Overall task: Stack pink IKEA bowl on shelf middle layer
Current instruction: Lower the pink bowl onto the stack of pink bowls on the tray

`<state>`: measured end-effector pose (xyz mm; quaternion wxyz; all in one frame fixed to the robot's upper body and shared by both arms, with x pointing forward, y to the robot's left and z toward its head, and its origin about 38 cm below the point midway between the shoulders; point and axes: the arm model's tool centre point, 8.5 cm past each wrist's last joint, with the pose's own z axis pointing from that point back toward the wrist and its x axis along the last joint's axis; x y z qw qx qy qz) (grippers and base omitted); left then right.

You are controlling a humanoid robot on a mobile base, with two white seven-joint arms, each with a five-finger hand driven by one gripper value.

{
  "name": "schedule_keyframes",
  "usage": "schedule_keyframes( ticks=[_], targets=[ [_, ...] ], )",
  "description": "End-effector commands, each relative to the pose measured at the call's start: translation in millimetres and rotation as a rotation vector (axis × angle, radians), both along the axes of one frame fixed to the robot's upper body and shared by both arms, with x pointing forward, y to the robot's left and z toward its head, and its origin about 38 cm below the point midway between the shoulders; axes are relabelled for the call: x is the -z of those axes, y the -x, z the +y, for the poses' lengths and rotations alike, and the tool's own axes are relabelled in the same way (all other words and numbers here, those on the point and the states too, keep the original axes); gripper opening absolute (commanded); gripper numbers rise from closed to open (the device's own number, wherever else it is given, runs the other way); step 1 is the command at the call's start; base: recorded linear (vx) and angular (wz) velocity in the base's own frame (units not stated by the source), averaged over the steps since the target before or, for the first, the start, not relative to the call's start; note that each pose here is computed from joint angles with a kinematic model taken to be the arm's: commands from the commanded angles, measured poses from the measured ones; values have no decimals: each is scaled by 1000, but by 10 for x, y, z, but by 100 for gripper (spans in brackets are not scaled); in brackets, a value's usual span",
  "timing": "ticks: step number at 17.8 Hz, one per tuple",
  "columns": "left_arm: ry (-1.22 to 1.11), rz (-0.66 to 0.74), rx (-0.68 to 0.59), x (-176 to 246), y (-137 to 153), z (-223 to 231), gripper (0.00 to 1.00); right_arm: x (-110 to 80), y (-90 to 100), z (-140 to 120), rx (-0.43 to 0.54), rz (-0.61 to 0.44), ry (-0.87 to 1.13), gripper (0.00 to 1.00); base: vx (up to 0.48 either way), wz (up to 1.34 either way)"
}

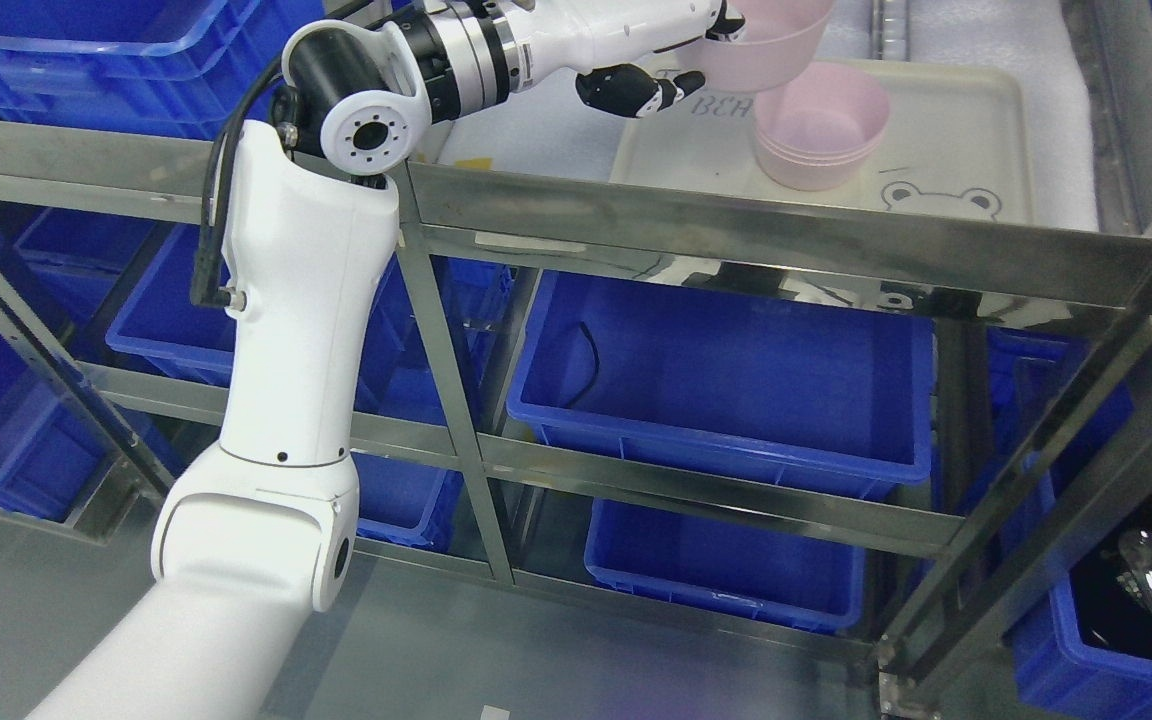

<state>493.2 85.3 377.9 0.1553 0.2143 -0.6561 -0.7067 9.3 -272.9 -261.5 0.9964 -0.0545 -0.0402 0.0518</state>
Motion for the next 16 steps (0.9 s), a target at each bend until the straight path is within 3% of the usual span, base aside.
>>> schedule_keyframes(
  ticks=[1,6,12,16],
  targets=[
    [-129,151,-7,614,-249,-171,4,-8,80,-110,0,5,17,100,-23,-273],
    [-182,144,-83,667,-344,-78,4,-8,80,-110,0,5,17,100,-36,-347],
    [-93,43,-132,191,-308,120,4,-8,80,-110,0,5,17,100,-39,-280],
    [-65,29,-241,115,-364,713,4,-8,80,-110,0,5,17,100,-9,-56]
  ],
)
